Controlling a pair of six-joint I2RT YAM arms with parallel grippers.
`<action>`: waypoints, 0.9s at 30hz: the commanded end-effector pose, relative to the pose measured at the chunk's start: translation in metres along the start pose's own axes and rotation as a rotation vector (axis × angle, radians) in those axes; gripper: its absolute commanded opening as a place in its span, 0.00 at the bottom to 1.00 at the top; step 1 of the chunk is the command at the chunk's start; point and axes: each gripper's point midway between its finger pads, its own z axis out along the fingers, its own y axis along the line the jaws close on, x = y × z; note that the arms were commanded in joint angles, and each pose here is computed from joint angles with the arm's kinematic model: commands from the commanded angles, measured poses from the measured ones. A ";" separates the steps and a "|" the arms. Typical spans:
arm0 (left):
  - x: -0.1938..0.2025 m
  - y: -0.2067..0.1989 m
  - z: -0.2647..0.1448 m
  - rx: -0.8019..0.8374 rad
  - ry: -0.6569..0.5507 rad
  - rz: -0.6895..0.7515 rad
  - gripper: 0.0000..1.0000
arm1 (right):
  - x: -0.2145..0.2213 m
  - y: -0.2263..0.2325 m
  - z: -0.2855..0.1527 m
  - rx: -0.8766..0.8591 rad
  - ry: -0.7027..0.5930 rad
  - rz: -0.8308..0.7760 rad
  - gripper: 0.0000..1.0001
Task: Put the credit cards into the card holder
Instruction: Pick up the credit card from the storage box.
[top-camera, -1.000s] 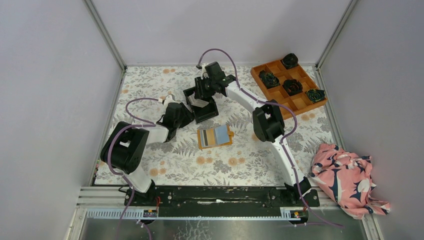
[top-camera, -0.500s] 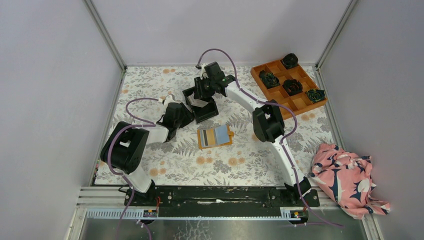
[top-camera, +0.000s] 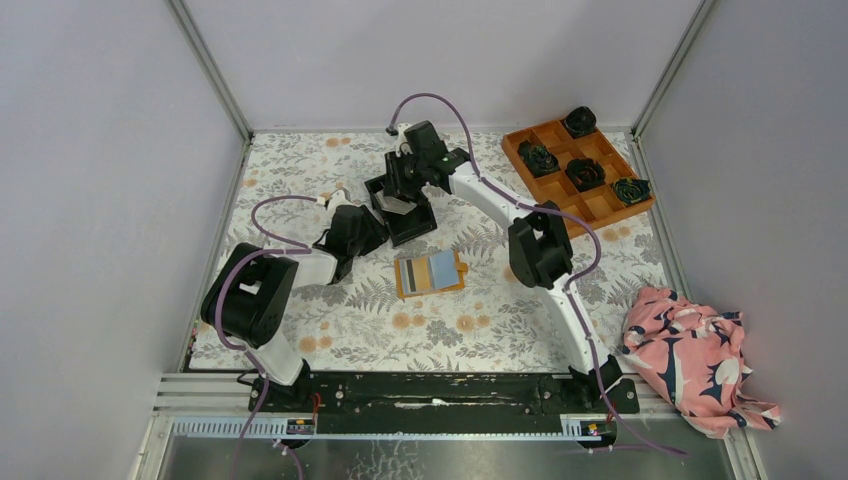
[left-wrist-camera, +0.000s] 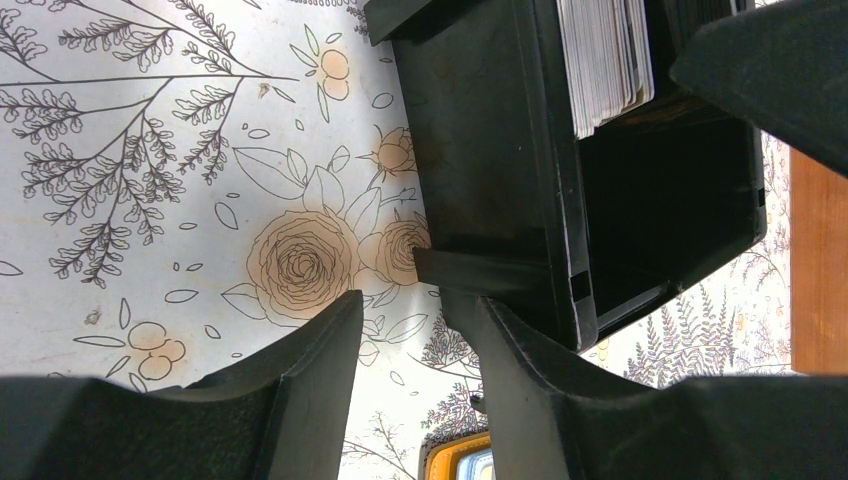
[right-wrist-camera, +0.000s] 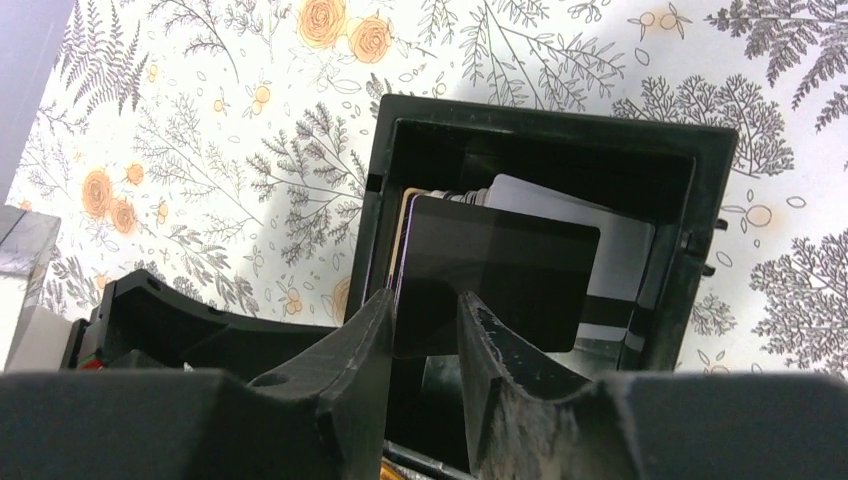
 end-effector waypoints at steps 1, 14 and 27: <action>-0.019 -0.014 0.002 0.053 -0.060 0.002 0.53 | -0.033 0.025 -0.033 -0.008 -0.089 -0.042 0.32; -0.026 -0.014 -0.015 0.054 -0.088 0.001 0.52 | -0.046 0.007 -0.071 0.232 -0.236 -0.220 0.02; -0.048 -0.031 -0.070 0.154 -0.178 0.017 0.56 | -0.042 0.037 -0.156 0.183 -0.305 -0.202 0.00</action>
